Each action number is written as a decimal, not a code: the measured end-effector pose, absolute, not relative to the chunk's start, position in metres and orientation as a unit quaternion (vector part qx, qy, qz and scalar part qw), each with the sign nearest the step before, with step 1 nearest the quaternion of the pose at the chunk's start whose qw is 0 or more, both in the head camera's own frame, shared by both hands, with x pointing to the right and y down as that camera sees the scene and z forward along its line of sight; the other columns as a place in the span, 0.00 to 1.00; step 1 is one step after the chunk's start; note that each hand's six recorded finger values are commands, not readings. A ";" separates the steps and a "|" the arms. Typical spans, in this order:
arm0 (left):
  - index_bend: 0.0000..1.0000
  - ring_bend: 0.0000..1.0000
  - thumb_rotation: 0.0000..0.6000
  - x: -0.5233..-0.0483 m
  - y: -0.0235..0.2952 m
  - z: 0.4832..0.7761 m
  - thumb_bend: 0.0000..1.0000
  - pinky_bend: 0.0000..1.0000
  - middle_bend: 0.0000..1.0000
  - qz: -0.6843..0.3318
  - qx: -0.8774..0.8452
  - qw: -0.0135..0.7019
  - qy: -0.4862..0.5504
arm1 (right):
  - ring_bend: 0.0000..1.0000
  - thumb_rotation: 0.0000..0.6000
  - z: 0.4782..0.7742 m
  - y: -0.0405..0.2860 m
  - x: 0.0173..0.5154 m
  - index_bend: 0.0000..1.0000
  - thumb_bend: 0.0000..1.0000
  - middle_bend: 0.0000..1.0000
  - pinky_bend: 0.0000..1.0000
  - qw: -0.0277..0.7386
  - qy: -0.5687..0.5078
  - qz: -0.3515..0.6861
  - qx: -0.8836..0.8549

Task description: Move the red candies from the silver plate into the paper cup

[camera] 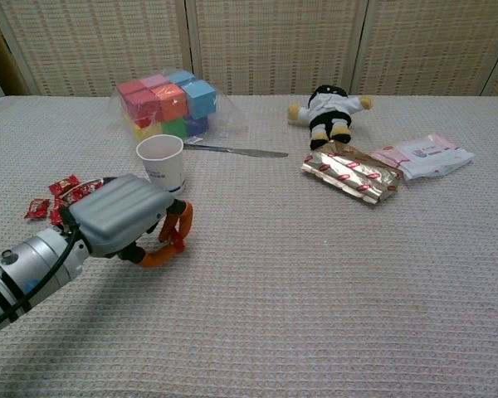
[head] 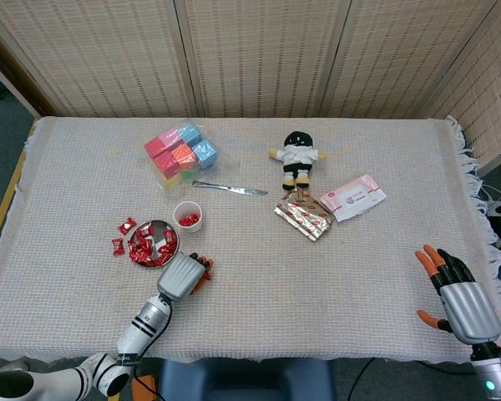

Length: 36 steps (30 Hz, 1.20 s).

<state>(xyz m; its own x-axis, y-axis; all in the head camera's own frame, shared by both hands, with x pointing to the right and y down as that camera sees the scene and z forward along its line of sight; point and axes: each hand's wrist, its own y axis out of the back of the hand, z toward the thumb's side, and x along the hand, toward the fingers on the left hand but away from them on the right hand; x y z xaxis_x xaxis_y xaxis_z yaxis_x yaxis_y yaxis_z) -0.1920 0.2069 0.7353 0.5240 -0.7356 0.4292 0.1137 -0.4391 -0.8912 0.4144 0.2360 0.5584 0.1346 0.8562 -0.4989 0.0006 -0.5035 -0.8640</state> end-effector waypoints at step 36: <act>0.32 0.48 1.00 -0.201 0.074 0.725 0.42 1.00 0.47 -0.488 -0.659 0.511 0.258 | 0.00 1.00 0.567 0.230 0.416 0.00 0.00 0.00 0.13 0.371 -0.330 0.588 -0.638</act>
<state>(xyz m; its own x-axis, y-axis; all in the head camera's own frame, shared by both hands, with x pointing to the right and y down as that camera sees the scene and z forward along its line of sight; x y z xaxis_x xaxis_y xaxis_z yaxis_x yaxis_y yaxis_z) -0.2015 0.0740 0.7254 0.3908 -0.8386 0.3794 0.1593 -0.3444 -0.9252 0.4161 0.2298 0.5672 0.0899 0.8585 -0.5050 -0.0155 -0.5057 -0.8625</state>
